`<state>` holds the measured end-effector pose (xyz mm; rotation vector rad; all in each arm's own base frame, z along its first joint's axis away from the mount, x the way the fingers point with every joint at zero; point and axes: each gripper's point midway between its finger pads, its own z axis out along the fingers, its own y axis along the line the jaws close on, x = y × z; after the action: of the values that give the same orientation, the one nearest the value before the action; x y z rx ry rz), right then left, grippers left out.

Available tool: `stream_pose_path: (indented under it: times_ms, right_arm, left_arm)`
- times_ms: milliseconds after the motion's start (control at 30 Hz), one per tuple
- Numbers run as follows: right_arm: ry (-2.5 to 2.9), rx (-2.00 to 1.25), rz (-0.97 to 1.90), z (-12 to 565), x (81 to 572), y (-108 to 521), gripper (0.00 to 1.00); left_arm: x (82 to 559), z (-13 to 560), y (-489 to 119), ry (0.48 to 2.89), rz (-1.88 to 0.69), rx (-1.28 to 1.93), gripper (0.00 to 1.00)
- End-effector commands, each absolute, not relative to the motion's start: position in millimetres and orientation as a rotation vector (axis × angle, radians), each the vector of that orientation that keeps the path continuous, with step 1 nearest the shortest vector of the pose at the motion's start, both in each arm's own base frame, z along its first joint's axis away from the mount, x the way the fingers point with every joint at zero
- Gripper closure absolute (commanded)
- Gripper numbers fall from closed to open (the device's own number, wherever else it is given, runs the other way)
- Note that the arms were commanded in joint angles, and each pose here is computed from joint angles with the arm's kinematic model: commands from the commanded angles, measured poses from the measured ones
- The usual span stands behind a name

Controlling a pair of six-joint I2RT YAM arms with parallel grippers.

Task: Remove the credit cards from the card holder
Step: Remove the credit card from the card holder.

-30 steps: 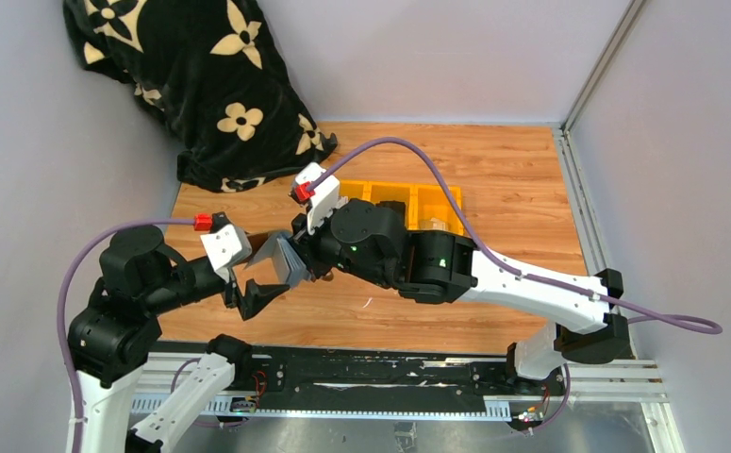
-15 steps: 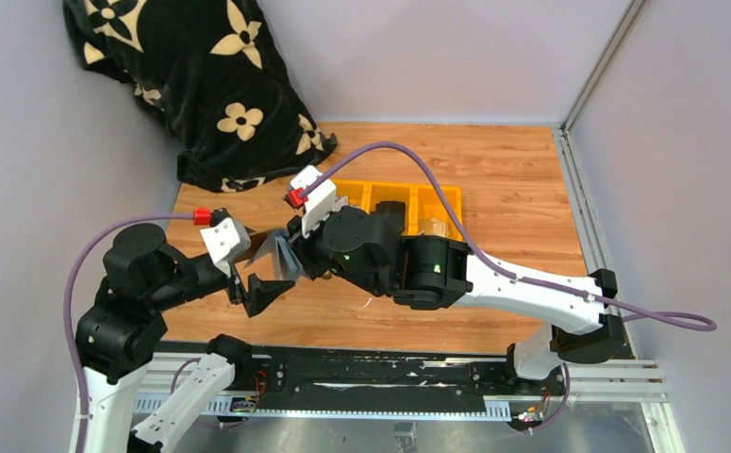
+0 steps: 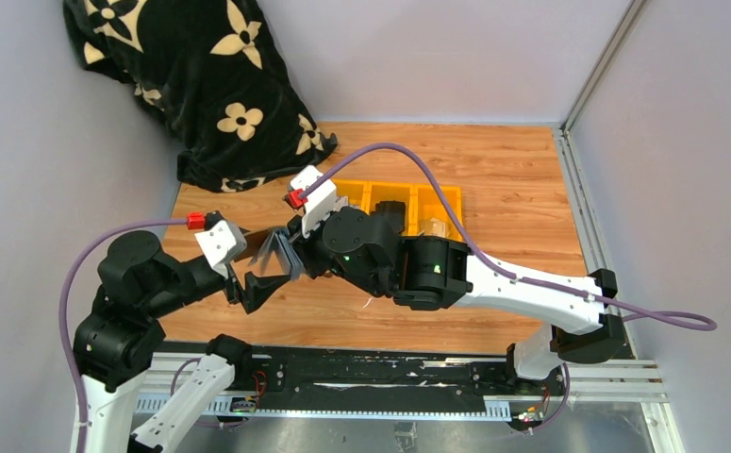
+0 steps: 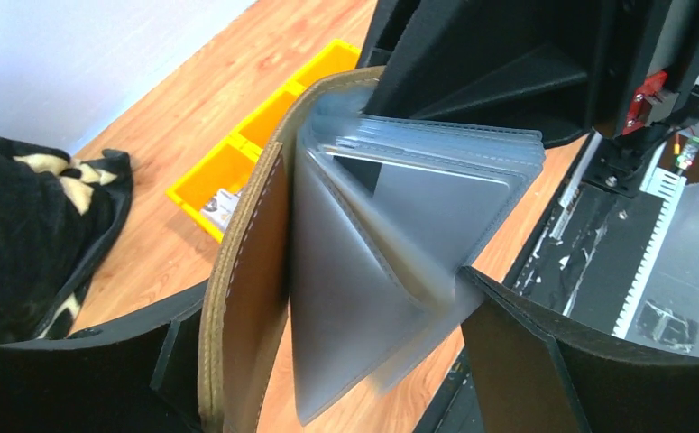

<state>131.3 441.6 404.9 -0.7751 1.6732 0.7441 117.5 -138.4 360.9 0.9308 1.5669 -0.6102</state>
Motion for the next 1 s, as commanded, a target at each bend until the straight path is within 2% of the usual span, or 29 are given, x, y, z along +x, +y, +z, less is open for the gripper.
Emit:
stream_pose_path:
  times_ms: [0,767,833,967]
  right_arm:
    - [1.620,-0.719,0.785,431.9,128.6,439.8,1.00]
    - [1.520,-0.742,0.907,435.3,112.2,419.2,1.00]
    - [1.510,-0.743,0.916,437.1,111.2,417.3,1.00]
    - [1.499,-0.750,0.931,437.4,108.8,414.9,1.00]
  left_arm:
    - [121.7,378.7,-134.9,1.506,-0.571,0.881,0.15]
    - [117.8,402.2,-112.0,1.429,-0.413,0.827,0.24]
    - [117.1,403.6,-111.2,1.427,-0.412,0.820,0.28]
    - [115.6,407.2,-110.2,1.418,-0.408,0.815,0.43]
